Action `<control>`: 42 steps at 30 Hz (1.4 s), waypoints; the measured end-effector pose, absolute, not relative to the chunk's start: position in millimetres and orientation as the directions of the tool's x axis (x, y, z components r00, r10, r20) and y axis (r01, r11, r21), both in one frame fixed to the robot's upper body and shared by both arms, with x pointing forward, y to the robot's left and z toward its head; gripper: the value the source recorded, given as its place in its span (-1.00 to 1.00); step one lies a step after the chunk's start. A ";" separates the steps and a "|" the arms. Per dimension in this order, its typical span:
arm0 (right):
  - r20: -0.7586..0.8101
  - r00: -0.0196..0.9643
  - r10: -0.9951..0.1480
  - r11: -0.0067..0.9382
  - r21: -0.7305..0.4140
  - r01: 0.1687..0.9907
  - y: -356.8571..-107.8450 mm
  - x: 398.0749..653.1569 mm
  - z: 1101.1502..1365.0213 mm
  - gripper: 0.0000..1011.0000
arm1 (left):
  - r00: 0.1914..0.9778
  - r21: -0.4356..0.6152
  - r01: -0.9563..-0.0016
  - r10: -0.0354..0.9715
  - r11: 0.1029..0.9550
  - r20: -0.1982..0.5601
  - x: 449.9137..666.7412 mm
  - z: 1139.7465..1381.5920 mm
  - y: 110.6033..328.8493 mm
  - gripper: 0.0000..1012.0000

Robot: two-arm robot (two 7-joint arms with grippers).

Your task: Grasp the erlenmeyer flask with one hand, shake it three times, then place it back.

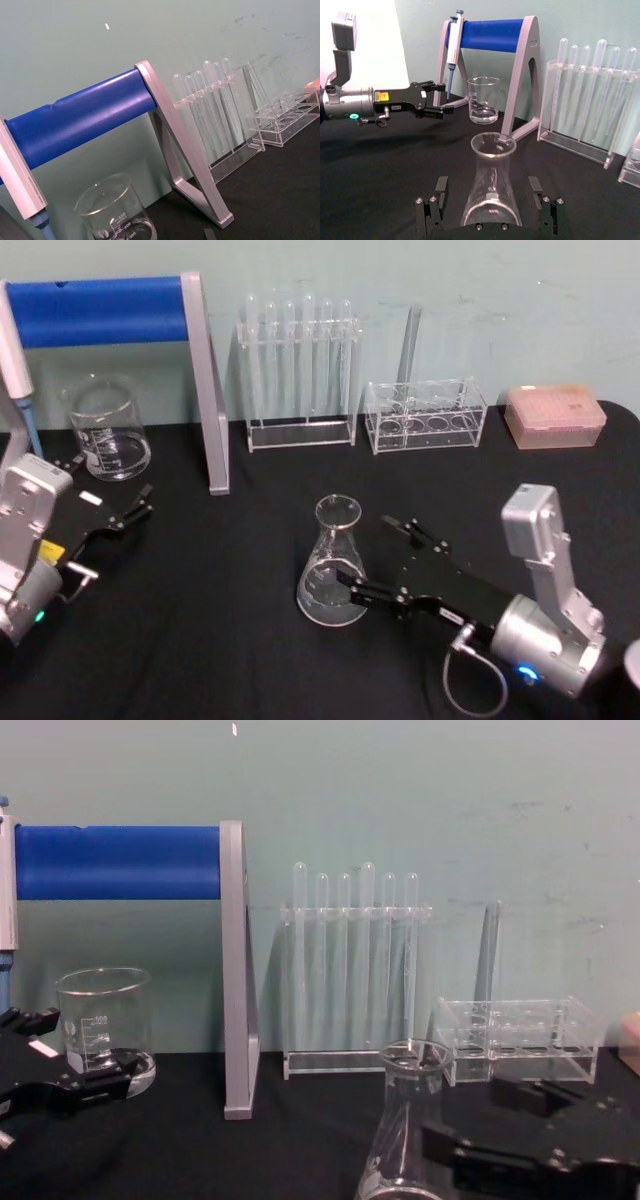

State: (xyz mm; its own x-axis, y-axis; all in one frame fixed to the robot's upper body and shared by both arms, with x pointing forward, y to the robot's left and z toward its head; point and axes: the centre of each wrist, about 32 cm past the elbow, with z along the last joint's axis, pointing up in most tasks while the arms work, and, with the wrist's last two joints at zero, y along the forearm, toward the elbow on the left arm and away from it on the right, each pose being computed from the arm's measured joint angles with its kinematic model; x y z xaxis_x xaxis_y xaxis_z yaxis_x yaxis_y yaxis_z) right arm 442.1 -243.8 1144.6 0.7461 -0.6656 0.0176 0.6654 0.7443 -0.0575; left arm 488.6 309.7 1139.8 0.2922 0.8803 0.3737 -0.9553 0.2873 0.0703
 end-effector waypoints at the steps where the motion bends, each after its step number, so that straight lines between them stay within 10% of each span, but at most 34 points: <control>1: 0.019 0.744 -0.667 0.742 -0.060 0.667 -247.8 438.7 1145.2 0.98 | 0.292 0.070 -0.955 0.880 0.287 0.374 488.6 1139.8 309.7 0.98; 18: 0.088 0.512 -0.854 0.508 -0.067 0.859 -281.6 442.3 1147.5 0.98 | 0.292 0.070 -0.955 0.880 0.287 0.374 488.6 1139.8 309.7 0.98; 42: 0.254 0.241 -0.937 0.238 -0.045 0.970 -256.1 477.5 1131.0 0.98 | 0.292 0.070 -0.955 0.880 0.287 0.374 488.6 1139.8 309.7 0.98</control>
State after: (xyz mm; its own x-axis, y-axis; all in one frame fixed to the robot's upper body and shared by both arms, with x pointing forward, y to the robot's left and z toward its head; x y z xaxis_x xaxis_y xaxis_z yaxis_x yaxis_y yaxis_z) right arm 477.5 -256.1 1131.0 0.2412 -0.9367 0.2537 0.9703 0.2376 -0.0453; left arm 488.6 309.7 1139.8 0.2923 0.8803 0.3737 -0.9552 0.2874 0.0703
